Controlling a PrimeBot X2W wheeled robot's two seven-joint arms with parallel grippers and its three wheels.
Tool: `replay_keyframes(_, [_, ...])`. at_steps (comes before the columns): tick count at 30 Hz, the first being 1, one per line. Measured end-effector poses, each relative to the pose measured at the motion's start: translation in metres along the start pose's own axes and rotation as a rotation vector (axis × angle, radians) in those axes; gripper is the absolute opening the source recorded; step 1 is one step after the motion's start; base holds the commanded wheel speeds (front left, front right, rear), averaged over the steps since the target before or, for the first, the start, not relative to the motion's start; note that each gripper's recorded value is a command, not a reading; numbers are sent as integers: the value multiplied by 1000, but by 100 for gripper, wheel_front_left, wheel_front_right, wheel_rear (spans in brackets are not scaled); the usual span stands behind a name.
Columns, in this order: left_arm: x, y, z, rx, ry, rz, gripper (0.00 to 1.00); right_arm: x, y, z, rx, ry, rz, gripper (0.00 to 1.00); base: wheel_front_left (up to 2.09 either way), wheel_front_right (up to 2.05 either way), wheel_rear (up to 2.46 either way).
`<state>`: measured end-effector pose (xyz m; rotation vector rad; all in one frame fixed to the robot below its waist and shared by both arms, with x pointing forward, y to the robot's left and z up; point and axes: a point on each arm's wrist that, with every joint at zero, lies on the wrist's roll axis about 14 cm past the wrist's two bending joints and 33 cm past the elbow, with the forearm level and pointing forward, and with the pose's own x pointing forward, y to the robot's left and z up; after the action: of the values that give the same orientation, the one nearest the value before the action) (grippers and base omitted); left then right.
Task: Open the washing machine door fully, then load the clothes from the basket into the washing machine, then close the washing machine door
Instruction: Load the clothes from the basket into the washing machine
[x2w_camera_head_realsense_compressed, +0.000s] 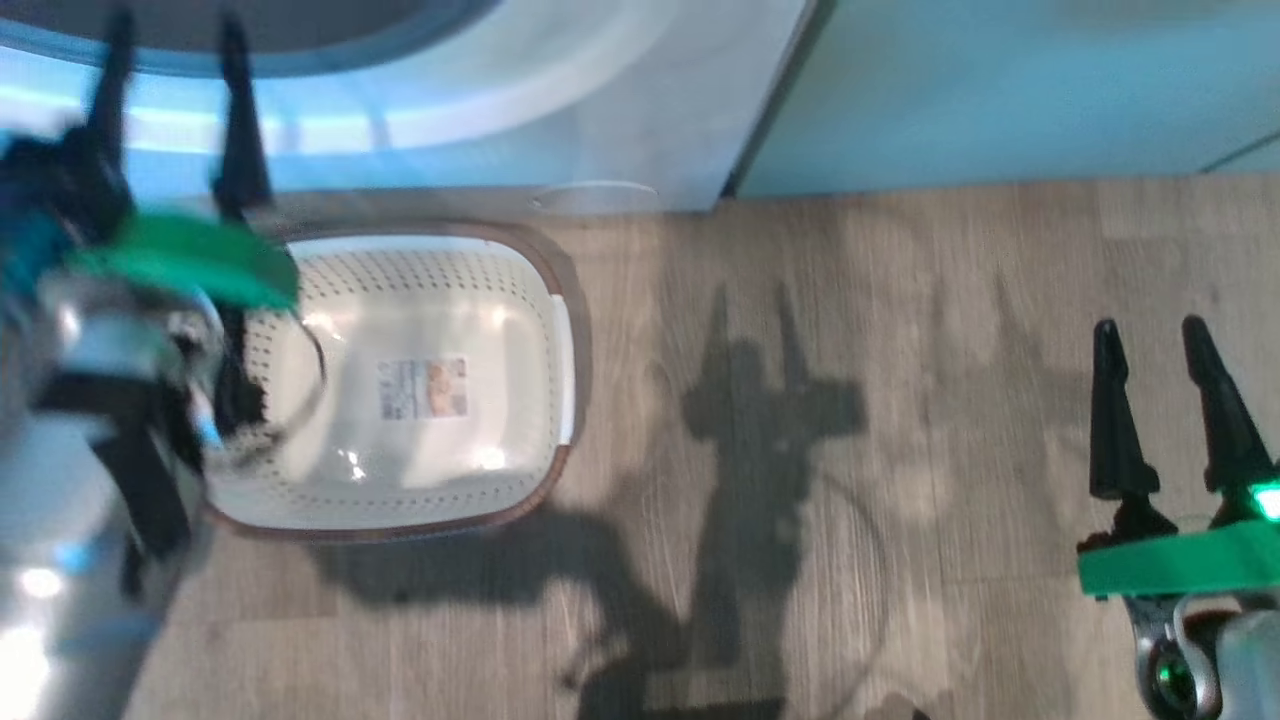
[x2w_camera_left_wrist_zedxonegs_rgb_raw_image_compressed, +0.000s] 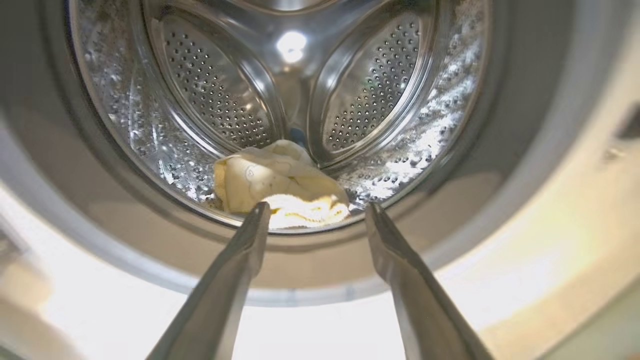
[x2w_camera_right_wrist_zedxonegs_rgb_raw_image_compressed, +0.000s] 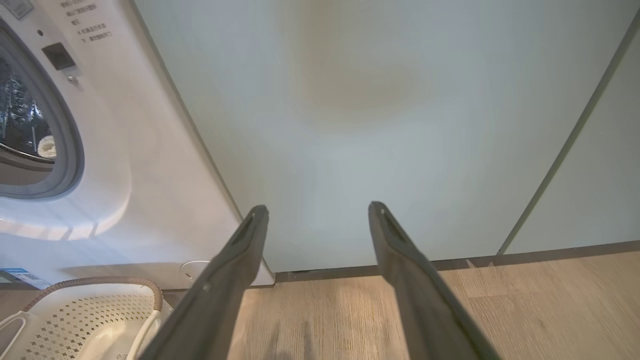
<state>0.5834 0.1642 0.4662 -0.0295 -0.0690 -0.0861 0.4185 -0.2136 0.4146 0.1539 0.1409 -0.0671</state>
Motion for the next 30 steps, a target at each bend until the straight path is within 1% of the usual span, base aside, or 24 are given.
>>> replay_keyframes(5, [-55,-3,17,18,-8,20,100,-9,10,9,-9,-20,30,100,0,0,0])
replay_keyframes(8, [-85,-4,25,11,-1,34,100,-14,15,15,-14,-33,46,100,0,0,0])
replay_keyframes(10, [-103,-3,29,9,10,48,100,-19,19,16,-21,-34,57,100,0,0,0])
replay_keyframes(13, [-126,-7,32,0,33,38,100,-27,23,16,-23,-30,68,100,0,0,0])
replay_keyframes(16, [-138,-6,35,-11,52,51,100,-30,30,19,-25,-40,91,100,0,0,0])
replay_keyframes(21, [-147,-5,45,-5,44,54,100,-30,42,29,-27,-68,128,100,0,0,0])
replay_keyframes(30, [-152,-7,36,-15,88,53,100,-31,46,29,-26,-63,137,100,0,0,0])
